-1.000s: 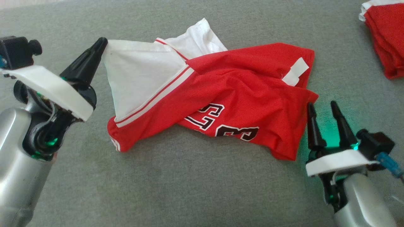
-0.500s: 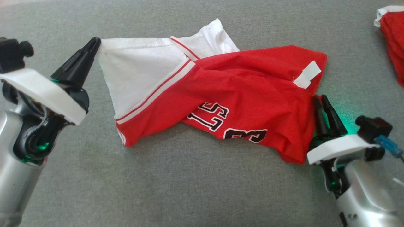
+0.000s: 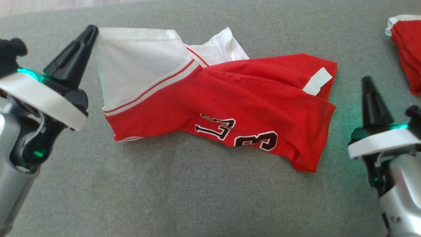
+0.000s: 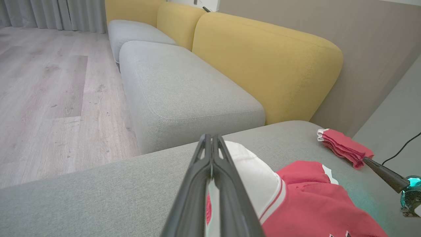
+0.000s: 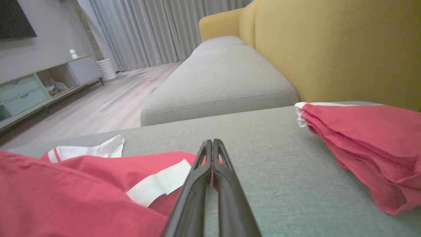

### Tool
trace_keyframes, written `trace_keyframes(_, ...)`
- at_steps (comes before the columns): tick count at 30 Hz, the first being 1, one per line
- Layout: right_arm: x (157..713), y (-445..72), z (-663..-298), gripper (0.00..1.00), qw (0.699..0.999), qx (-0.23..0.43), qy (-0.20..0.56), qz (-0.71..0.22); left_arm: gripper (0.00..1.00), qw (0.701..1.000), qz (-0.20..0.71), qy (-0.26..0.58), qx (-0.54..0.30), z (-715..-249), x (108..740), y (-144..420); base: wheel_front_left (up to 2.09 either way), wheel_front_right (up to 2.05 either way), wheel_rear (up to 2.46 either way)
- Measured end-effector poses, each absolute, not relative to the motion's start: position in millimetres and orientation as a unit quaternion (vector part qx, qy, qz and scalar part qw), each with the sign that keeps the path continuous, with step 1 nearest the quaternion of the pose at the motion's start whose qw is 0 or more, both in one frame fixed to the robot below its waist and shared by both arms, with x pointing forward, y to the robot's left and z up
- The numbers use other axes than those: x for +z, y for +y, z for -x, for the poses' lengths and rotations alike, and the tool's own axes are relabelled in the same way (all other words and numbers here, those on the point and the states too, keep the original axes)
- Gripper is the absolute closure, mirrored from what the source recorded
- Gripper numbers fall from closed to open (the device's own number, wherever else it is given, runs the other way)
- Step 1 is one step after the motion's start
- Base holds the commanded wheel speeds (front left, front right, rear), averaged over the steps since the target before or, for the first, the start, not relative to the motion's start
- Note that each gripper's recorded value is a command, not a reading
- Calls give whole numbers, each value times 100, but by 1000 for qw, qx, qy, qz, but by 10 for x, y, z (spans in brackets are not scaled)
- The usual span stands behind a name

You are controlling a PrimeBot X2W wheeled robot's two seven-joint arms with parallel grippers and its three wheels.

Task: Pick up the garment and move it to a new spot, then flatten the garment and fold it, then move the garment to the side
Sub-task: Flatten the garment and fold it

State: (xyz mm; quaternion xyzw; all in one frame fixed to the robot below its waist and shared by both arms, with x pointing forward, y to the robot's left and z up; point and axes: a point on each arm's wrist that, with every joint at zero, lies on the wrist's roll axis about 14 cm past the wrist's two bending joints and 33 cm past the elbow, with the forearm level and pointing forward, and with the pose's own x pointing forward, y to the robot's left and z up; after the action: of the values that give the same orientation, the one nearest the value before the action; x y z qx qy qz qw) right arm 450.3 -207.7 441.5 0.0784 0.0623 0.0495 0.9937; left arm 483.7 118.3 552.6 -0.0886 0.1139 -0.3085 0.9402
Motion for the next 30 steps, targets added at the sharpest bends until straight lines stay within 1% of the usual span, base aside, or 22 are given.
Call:
trace_keyframes(1, 4385, -2035, -4483, 51, 993, 60, 70, -76, 100, 940, 82, 115, -310, -4821, 5528, 1180, 0, 0, 0)
trace_keyframes(2, 4337, -1973, -4454, 0, 991, 71, 80, -78, 100, 941, 75, 116, -310, -4805, 5525, 1189, 0, 0, 0)
trace_keyframes(5, 4141, -1759, -4328, 0, 982, 109, 127, -87, 100, 942, 66, 118, -308, -4773, 5529, 1231, 0, 0, 0)
trace_keyframes(10, 3846, -1784, -4182, 0, 971, 123, 192, -76, 100, 943, 59, 125, -303, -4746, 5499, 1289, 0, 0, 0)
trace_keyframes(18, 3723, -1678, -4243, 0, 962, 142, 219, -78, 100, 944, 60, 134, -295, -4697, 5462, 1366, 0, 0, 0)
trace_keyframes(19, 3717, -1668, -4247, 15, 962, 144, 220, -78, 100, 944, 59, 135, -295, -4688, 5456, 1368, 0, 0, 0)
trace_keyframes(20, 3710, -1656, -4246, 60, 961, 146, 222, -78, 100, 944, 59, 135, -295, -4681, 5456, 1372, 0, 0, 0)
trace_keyframes(21, 3698, -1650, -4239, 100, 960, 148, 225, -77, 100, 944, 58, 136, -295, -4671, 5453, 1377, 0, 0, 0)
trace_keyframes(26, 3735, -1664, -4233, 100, 961, 154, 218, -73, 100, 945, 54, 133, -294, -4629, 5477, 1409, 0, 0, 0)
trace_keyframes(30, 3968, -1835, -4390, 100, 971, 149, 179, -52, 100, 947, 49, 118, -296, -4636, 5542, 1406, 0, 0, 0)
